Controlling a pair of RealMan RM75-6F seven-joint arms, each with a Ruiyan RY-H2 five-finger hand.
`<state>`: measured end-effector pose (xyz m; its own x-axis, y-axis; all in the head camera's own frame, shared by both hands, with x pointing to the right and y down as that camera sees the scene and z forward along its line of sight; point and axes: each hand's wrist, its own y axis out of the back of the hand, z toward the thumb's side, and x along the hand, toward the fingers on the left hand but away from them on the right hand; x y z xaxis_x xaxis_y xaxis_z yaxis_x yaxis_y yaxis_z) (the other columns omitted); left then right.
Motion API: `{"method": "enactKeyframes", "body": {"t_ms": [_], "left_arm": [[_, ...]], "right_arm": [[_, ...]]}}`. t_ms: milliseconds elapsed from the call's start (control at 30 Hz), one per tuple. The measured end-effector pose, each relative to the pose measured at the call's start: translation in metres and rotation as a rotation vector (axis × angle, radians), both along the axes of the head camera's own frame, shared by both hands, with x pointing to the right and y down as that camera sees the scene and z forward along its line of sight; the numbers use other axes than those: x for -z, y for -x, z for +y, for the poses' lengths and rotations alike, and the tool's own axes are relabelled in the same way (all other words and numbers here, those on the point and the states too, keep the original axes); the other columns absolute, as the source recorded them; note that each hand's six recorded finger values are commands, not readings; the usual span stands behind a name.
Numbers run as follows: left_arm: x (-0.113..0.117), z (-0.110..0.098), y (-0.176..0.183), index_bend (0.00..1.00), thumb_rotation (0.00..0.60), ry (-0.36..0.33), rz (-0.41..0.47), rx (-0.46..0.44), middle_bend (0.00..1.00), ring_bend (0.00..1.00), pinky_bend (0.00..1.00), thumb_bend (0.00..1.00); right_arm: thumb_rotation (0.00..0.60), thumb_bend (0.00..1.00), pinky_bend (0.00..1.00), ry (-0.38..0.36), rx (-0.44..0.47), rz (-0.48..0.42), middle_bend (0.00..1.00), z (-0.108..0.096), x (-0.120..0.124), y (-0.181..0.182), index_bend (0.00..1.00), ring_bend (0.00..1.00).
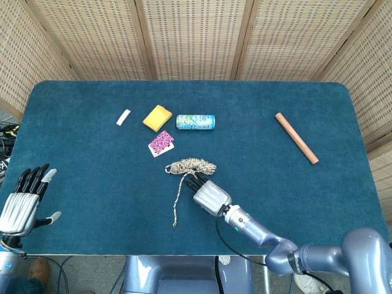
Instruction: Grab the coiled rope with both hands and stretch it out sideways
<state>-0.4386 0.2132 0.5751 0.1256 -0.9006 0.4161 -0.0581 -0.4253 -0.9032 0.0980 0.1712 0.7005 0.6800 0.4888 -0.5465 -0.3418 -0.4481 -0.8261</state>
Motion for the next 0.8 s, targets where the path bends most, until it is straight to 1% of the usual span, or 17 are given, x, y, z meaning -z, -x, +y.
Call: {"method": "enactKeyframes", "body": {"t_ms": [100, 233, 267, 333, 400, 467, 567, 667, 800], "left_arm": [[-0.004, -0.003, -0.009, 0.0, 0.6, 0.004, -0.002, -0.052, 0.0, 0.0, 0.0, 0.0], [-0.012, -0.01, -0.03, 0.0, 0.6, 0.001, -0.004, -0.166, 0.0, 0.0, 0.0, 0.0], [-0.014, -0.011, -0.036, 0.02, 0.6, -0.002, -0.003, -0.193, 0.0, 0.0, 0.0, 0.0], [-0.019, -0.015, -0.05, 0.07, 0.6, -0.008, 0.004, -0.257, 0.0, 0.0, 0.0, 0.0], [-0.024, -0.018, -0.063, 0.17, 0.6, -0.008, 0.014, -0.315, 0.0, 0.0, 0.0, 0.0], [-0.031, -0.021, -0.083, 0.26, 0.6, -0.004, 0.038, -0.389, 0.0, 0.0, 0.0, 0.0], [-0.042, -0.025, -0.115, 0.35, 0.6, -0.011, 0.084, -0.499, 0.0, 0.0, 0.0, 0.04], [-0.055, -0.027, -0.144, 0.39, 0.6, -0.002, 0.117, -0.589, 0.0, 0.0, 0.0, 0.07], [-0.069, -0.028, -0.179, 0.41, 0.6, 0.026, 0.149, -0.671, 0.0, 0.0, 0.0, 0.11]], "right_arm": [[0.6, 0.51, 0.0, -0.024, -0.006, -0.004, 0.05, -0.008, 0.002, -0.011, 0.63, 0.0], [0.6, 0.51, 0.0, -0.06, -0.004, 0.017, 0.05, -0.02, 0.001, -0.032, 0.63, 0.0], [0.6, 0.51, 0.0, -0.069, -0.002, 0.024, 0.05, -0.022, 0.001, -0.037, 0.63, 0.0], [0.6, 0.51, 0.0, -0.08, -0.004, 0.032, 0.05, -0.026, 0.001, -0.045, 0.63, 0.0], [0.6, 0.51, 0.0, -0.08, -0.011, 0.032, 0.05, -0.028, 0.002, -0.05, 0.63, 0.0], [0.6, 0.51, 0.0, -0.078, -0.025, 0.031, 0.05, -0.03, 0.003, -0.058, 0.63, 0.0], [0.6, 0.51, 0.0, -0.075, -0.033, 0.023, 0.05, -0.033, 0.004, -0.065, 0.63, 0.0], [0.6, 0.51, 0.0, -0.072, -0.033, 0.019, 0.05, -0.034, 0.003, -0.071, 0.63, 0.0], [0.6, 0.51, 0.0, -0.062, -0.034, 0.014, 0.05, -0.034, 0.001, -0.074, 0.63, 0.0]]}}
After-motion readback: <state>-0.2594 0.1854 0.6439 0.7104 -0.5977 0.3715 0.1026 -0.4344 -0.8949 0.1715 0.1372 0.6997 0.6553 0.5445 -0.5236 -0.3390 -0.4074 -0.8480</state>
